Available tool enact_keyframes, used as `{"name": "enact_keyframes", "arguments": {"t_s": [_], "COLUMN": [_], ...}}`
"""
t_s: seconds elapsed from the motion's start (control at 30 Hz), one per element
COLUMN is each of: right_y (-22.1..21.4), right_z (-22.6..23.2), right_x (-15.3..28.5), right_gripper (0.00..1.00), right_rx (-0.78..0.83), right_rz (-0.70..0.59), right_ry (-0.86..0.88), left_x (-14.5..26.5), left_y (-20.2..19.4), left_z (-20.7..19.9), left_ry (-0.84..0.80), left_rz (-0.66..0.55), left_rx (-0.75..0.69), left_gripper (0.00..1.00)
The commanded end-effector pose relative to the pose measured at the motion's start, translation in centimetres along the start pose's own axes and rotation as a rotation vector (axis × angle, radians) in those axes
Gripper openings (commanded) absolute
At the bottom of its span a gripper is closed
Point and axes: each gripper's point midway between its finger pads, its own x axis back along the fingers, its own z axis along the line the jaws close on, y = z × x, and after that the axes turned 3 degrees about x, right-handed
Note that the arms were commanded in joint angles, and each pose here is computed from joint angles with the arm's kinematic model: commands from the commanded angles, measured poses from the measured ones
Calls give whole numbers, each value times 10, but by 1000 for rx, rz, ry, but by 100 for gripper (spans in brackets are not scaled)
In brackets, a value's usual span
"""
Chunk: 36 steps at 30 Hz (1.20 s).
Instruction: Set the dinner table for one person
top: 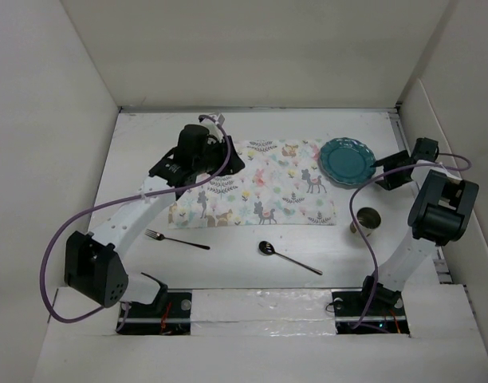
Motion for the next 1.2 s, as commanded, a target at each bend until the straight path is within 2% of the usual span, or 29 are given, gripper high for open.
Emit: {"name": "enact_keyframes", "arguments": {"t_s": [0.0, 0.13, 0.43, 0.67, 0.73, 0.87, 0.9, 1.0, 1.07, 1.13, 1.17], "right_y": [-1, -3, -2, -8, -11, -3, -2, 5, 19, 18, 36], "right_z": [2, 4, 8, 3, 1, -1, -3, -6, 5, -1, 13], "right_x": [-8, -11, -21, -31, -35, -37, -36, -30, -19, -13, 2], "right_gripper": [64, 61, 56, 55, 52, 29, 18, 5, 0, 0, 0], "right_rx": [-22, -23, 11, 59, 73, 48, 30, -1, 0, -42, -27], "right_rz": [23, 51, 157, 277, 305, 308, 305, 230, 153, 118, 40], "right_ry": [39, 45, 7, -39, -40, -27, -20, -16, 28, 38, 101], "left_x": [19, 18, 19, 18, 16, 15, 15, 15, 15, 15, 15], "left_y": [16, 13, 34, 44, 43, 42, 39, 36, 33, 32, 32], "left_z": [-9, -6, -12, -10, -8, -3, -1, 6, 8, 8, 8], "left_ry": [-19, -8, 2, 24, 26, 30, 34, 49, 55, 57, 58], "left_rz": [-74, -65, -119, -153, -153, -163, -157, -151, -140, -132, -130], "left_rx": [-30, -27, -31, -49, -47, -37, -35, -28, -27, -28, -30], "left_gripper": [41, 39, 33, 31, 30, 29, 29, 28, 28, 27, 27]}}
